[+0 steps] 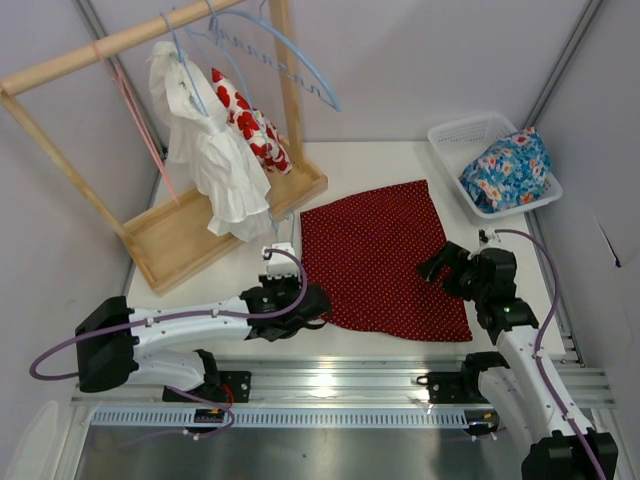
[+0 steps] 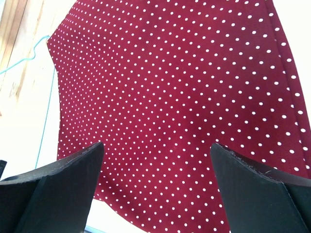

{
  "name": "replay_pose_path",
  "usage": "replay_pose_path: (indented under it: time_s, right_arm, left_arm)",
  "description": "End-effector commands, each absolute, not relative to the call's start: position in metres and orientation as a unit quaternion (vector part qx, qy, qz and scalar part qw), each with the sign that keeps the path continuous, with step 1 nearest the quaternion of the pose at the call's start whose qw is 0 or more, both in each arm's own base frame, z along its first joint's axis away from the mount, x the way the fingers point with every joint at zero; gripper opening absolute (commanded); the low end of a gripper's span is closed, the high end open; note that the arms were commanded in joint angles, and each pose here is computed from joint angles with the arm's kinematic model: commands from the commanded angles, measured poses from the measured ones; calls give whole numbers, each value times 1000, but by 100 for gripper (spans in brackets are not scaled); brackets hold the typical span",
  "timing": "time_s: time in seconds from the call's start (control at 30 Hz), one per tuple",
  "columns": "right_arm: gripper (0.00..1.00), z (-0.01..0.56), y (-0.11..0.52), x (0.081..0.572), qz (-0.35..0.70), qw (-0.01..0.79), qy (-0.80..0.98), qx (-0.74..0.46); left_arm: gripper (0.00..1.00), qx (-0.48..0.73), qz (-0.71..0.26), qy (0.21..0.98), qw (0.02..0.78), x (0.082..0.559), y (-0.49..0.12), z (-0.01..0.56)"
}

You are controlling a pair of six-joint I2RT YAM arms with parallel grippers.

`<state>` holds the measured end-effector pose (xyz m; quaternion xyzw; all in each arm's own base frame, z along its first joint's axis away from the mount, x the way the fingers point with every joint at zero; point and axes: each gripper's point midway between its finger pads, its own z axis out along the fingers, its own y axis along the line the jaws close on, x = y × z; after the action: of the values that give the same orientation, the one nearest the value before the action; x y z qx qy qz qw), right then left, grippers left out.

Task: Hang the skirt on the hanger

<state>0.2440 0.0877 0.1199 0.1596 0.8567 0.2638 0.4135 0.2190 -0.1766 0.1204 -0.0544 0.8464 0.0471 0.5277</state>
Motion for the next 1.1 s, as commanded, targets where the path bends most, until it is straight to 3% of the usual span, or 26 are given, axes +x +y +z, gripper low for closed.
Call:
replay_pose_path:
  time_s: [0.0,0.23,0.73,1.07]
  right_arm:
    - [99,133,96,253,279,434,847,131]
    - [99,125,93,255,264,426,854,138]
    - [99,118,86,259,243,415,862,159]
    - [99,123,84,261,238,420,861,162]
  left_arm:
    - [0,-60,7,841,538,221,-195,129]
    - [0,-46,13,846,531,215,-193,114]
    - [0,-34,127,856,499,198,-139,88]
    - [0,11,36,856,516,205,-174,99]
